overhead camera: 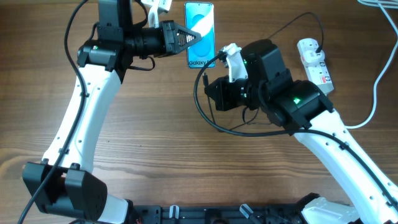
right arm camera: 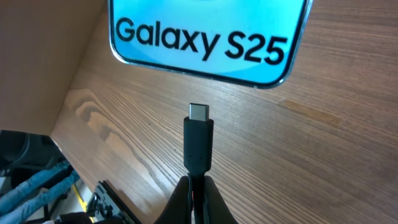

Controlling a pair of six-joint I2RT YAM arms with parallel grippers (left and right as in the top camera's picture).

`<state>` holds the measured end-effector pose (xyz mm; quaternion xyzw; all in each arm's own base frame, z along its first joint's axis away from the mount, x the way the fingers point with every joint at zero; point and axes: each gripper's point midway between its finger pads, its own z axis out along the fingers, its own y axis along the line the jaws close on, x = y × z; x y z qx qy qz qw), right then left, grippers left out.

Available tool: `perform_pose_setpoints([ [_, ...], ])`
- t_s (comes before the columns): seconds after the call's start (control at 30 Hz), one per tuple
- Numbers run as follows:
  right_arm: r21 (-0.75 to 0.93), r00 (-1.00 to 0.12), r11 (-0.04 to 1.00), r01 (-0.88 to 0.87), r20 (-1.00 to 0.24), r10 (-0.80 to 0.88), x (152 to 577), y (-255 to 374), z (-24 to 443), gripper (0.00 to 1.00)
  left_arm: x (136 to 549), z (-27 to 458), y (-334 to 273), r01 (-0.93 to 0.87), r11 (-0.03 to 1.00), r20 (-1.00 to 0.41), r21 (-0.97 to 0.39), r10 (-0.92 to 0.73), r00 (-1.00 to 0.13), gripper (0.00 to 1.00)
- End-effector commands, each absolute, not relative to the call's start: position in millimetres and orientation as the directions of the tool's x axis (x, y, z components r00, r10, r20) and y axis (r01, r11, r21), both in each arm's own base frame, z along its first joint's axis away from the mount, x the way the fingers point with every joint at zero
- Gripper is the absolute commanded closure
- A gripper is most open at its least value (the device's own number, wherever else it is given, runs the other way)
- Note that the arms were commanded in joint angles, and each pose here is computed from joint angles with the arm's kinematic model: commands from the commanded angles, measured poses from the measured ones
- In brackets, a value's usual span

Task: Plug charger to phone and switch on socket
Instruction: 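Raise the cable plug toward the phone's bottom port held by left gripper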

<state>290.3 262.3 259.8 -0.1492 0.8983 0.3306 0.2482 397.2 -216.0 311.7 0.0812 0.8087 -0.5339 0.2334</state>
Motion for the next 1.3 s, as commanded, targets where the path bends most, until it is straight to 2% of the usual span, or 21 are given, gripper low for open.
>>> perform_pose_setpoints([
  [0.0,0.533,-0.828,0.730,-0.428,-0.555,-0.081,290.9,263.7,269.0,0.96,398.7,318.1,-215.5,0.329,0.402,-0.417,-0.855,-0.153,-0.896,0.96],
  [1.27,0.527,-0.823,0.751,-0.396,-0.567,-0.036,296.8,266.0,271.6,0.96,395.0,313.8,-223.7,0.363,0.422,-0.448,-0.831,-0.122,-0.886,0.96],
])
